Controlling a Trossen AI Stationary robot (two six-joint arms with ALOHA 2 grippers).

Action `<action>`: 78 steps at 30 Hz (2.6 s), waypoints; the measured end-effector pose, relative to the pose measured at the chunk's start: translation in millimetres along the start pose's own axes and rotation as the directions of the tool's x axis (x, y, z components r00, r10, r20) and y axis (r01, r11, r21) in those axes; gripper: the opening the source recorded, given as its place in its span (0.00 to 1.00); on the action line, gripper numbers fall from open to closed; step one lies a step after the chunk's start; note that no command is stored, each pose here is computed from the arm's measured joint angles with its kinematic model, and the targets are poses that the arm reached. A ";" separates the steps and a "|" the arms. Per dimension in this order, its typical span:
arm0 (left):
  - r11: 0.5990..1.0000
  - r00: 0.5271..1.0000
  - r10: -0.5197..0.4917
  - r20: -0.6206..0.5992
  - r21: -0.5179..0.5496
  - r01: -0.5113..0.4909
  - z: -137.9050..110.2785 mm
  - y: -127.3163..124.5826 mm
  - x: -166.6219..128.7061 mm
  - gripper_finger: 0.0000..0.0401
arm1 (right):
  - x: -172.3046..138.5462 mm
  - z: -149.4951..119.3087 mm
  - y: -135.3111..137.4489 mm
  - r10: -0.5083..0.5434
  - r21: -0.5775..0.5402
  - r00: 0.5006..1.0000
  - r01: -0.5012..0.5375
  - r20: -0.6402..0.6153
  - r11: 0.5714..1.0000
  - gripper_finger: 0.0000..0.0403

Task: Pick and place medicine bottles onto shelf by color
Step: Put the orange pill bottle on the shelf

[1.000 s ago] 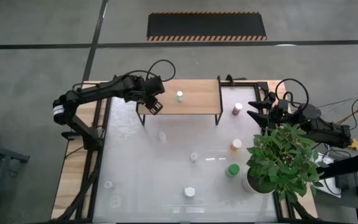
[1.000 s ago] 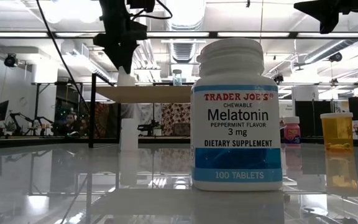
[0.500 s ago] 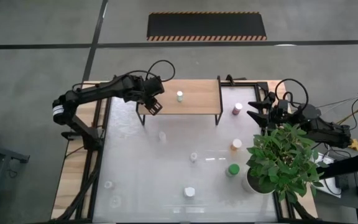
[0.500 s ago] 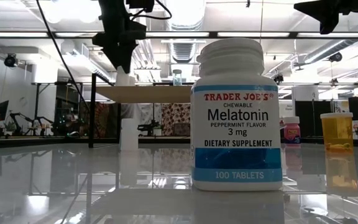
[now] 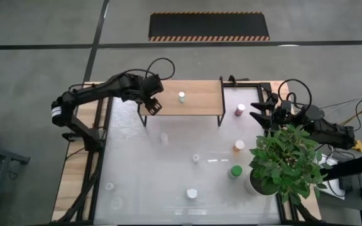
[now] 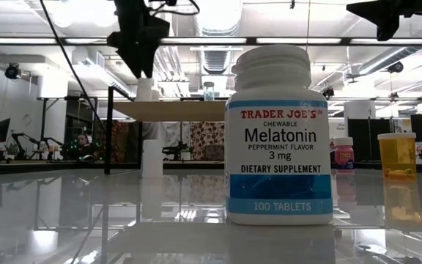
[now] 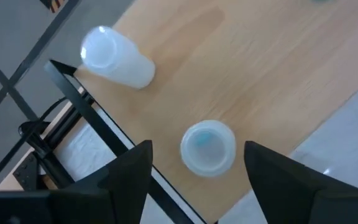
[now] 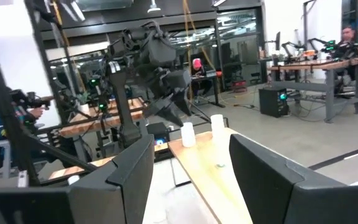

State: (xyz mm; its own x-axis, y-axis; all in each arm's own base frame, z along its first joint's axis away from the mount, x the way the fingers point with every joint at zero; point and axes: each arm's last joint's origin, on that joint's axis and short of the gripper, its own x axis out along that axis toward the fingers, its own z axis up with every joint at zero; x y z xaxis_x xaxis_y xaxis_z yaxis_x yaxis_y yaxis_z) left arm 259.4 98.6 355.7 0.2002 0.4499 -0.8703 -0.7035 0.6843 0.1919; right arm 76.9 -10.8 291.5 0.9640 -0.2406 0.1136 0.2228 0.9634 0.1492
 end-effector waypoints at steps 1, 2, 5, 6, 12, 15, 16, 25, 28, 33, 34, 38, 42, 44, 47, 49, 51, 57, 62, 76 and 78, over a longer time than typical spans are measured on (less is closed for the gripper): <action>1.000 1.000 -0.005 0.012 -0.005 0.005 0.0 1.4 -3.9 0.59 | 0.0 0.0 0.3 0.011 0.001 1.000 -0.011 -0.001 1.000 0.50; 1.000 1.000 -0.012 0.027 -0.008 0.012 -0.1 2.4 -8.9 0.59 | 0.0 0.3 0.5 0.016 0.002 1.000 -0.016 0.002 1.000 0.50; 0.998 0.995 -0.041 0.087 -0.040 0.045 -1.1 3.7 -24.9 0.59 | 0.2 2.2 0.8 0.018 0.020 1.000 -0.018 0.018 1.000 0.50; 0.997 0.991 -0.059 0.121 -0.046 0.065 -1.1 1.9 -30.4 0.59 | 0.7 3.0 1.0 0.018 0.027 1.000 -0.019 0.021 0.999 0.50; 0.971 0.908 -0.237 0.345 0.063 0.230 -4.3 -34.1 -62.9 0.59 | 13.7 -1.3 2.6 0.012 0.029 0.999 -0.011 -0.032 1.000 0.50; 0.945 0.848 -0.327 0.417 0.167 0.282 -10.8 -60.1 -78.2 0.59 | 25.7 -4.4 4.5 0.018 0.012 0.998 -0.017 -0.060 1.000 0.50; 0.937 0.831 -0.348 0.434 0.198 0.288 -14.2 -68.3 -83.2 0.59 | 29.8 -5.4 5.4 0.029 0.002 0.997 -0.029 -0.067 1.000 0.50; 0.874 0.743 -0.439 0.504 0.433 0.223 -60.3 -141.5 -95.6 0.59 | 66.8 -27.8 12.2 0.118 -0.055 0.967 -0.134 -0.226 0.989 0.50; 0.835 0.707 -0.490 0.510 0.508 0.212 -75.5 -158.6 -91.8 0.59 | 71.9 -32.5 16.4 0.220 -0.042 0.940 -0.239 -0.260 0.970 0.50; 0.777 0.652 -0.545 0.527 0.609 0.158 -94.3 -176.8 -80.6 0.59 | 78.9 -40.0 21.0 0.285 0.009 0.906 -0.297 -0.311 0.955 0.50; 0.770 0.641 -0.552 0.533 0.620 0.148 -96.5 -179.2 -78.4 0.59 | 80.4 -41.5 21.8 0.289 0.024 0.902 -0.297 -0.321 0.954 0.50; 0.762 0.624 -0.559 0.546 0.635 0.128 -100.0 -183.0 -70.7 0.59 | 84.8 -46.6 26.0 0.311 0.103 0.868 -0.294 -0.387 0.950 0.50; 0.758 0.630 -0.556 0.543 0.642 0.116 -101.3 -183.0 -68.1 0.59 | 89.0 -44.2 32.7 0.313 0.171 0.813 -0.262 -0.491 0.950 0.50; 0.751 0.631 -0.556 0.542 0.652 0.101 -101.6 -183.1 -67.5 0.59 | 89.4 -46.4 36.7 0.311 0.193 0.758 -0.244 -0.574 0.950 0.50; 0.742 0.636 -0.554 0.537 0.665 0.085 -103.8 -182.8 -64.7 0.59 | 88.5 -46.0 43.1 0.299 0.220 0.662 -0.202 -0.688 0.954 0.50; 0.738 0.644 -0.552 0.530 0.670 0.081 -107.0 -180.4 -61.6 0.59 | 86.6 -45.3 45.8 0.276 0.239 0.592 -0.141 -0.757 0.961 0.50; 0.738 0.645 -0.551 0.529 0.670 0.081 -109.4 -176.6 -60.4 0.59 | 85.8 -42.8 47.8 0.259 0.260 0.535 -0.076 -0.804 0.963 0.50; 0.763 0.630 -0.533 0.565 0.643 0.070 -113.4 -168.2 -58.3 0.59 | 76.6 -53.1 43.8 0.146 0.220 0.294 0.236 -0.945 0.947 0.50; 0.802 0.623 -0.487 0.613 0.596 0.040 -113.7 -161.0 -59.6 0.59 | 65.9 -63.1 35.9 -0.031 0.020 0.099 0.484 -0.995 0.875 0.50; 0.869 0.609 -0.363 0.705 0.491 -0.051 -109.9 -143.8 -71.3 0.59 | 86.0 -90.6 37.5 -0.140 -0.114 0.012 0.511 -0.990 0.852 0.50; 0.871 0.607 -0.359 0.709 0.488 -0.056 -109.8 -142.6 -72.2 0.59 | 88.8 -93.0 36.7 -0.181 -0.156 0.001 0.502 -0.984 0.851 0.49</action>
State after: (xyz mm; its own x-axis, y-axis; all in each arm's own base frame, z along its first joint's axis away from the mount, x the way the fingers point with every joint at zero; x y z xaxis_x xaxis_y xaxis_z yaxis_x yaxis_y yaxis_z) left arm 270.4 -94.5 341.4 0.8572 0.4347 -0.2760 -0.2907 0.8510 0.4374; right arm 184.2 14.2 215.7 0.1040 -0.0579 -0.9929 0.6957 0.7176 0.0310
